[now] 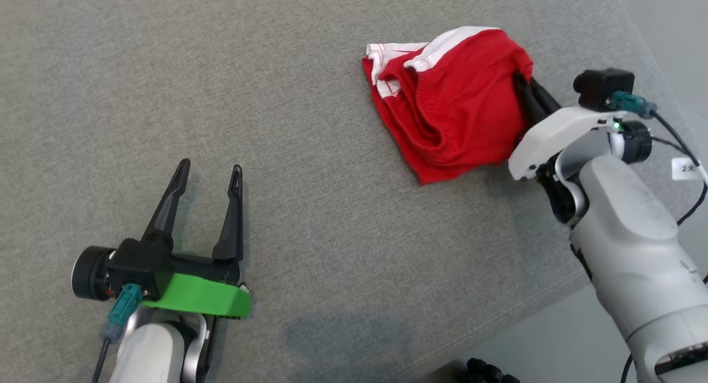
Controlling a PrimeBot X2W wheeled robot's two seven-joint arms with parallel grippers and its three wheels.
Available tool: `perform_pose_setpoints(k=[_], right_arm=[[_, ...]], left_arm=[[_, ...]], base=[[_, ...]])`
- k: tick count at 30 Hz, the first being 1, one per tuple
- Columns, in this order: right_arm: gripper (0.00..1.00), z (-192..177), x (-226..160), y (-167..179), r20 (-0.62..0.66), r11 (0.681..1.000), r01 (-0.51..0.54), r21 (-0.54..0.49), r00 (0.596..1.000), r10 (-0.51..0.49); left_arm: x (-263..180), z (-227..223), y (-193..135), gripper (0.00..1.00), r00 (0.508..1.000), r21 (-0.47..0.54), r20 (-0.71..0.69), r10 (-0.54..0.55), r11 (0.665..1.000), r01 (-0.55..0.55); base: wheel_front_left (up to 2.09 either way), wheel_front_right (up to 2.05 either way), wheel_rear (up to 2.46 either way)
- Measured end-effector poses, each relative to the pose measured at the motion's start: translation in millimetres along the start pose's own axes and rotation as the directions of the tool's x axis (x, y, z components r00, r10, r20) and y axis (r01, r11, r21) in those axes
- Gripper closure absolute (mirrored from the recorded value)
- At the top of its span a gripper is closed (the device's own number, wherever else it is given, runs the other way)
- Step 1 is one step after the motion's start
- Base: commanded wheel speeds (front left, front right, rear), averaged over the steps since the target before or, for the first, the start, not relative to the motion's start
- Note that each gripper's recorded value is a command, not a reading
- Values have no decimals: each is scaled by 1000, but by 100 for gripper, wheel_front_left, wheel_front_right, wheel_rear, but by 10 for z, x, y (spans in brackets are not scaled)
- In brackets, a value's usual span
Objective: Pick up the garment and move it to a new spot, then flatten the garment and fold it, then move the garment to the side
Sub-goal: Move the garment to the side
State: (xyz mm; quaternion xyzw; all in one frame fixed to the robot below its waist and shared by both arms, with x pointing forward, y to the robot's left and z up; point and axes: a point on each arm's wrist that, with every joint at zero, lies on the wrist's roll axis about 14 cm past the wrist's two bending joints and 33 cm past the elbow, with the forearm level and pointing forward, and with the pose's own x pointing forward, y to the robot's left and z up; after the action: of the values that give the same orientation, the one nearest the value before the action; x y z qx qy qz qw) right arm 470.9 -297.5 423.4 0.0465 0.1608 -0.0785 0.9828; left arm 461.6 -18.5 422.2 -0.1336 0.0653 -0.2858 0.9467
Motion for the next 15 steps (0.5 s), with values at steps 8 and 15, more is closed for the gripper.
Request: perform_pose_setpoints(k=[8, 15], right_arm=[[100, 334, 391, -116, 17, 990, 2, -138, 1000, 0], [100, 598, 633, -425, 61, 978, 72, -195, 996, -61]], left_arm=[[-82, 54, 204, 0, 998, 8, 21, 65, 998, -65], [-171, 59, 391, 0, 993, 17, 25, 115, 993, -116]], base=[[0, 0, 0], [0, 0, 0]])
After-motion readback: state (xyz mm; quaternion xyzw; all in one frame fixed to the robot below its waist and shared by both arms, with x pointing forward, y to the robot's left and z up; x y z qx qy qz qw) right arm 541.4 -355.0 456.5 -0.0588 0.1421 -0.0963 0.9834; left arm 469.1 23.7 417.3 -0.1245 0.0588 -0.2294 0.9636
